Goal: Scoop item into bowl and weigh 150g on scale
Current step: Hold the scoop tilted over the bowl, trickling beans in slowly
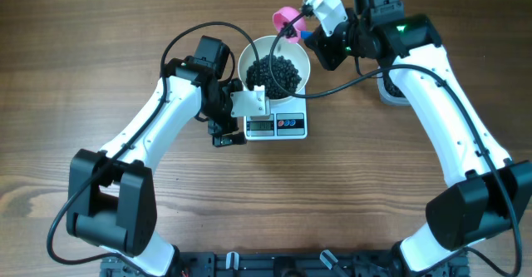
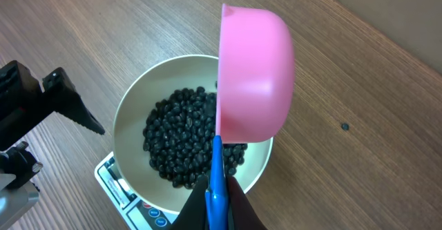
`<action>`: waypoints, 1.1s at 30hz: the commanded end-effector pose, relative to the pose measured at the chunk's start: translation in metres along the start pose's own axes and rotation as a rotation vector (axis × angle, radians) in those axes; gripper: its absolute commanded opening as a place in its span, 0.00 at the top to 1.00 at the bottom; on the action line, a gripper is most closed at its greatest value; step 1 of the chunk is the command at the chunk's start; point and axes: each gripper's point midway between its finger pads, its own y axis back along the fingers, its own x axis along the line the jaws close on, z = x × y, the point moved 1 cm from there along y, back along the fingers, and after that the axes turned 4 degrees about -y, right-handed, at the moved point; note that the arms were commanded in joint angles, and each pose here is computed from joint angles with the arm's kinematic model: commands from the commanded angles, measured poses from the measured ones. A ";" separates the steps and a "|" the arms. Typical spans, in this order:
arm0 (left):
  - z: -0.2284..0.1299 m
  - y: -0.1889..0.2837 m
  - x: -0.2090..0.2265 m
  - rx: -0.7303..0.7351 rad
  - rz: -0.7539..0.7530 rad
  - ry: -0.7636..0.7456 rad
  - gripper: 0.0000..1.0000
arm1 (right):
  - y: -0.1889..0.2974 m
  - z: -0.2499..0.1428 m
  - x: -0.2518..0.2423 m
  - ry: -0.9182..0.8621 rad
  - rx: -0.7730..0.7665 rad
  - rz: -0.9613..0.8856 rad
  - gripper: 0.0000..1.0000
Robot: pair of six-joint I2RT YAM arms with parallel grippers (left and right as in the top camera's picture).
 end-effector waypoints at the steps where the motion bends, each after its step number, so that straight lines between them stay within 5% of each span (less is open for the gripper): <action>1: 0.003 -0.002 -0.002 -0.017 -0.013 0.001 0.00 | 0.003 0.007 0.005 0.031 -0.019 0.011 0.96; 33: 0.003 -0.002 -0.002 -0.017 -0.013 0.001 0.00 | 0.003 0.008 0.008 0.006 -0.026 0.030 0.96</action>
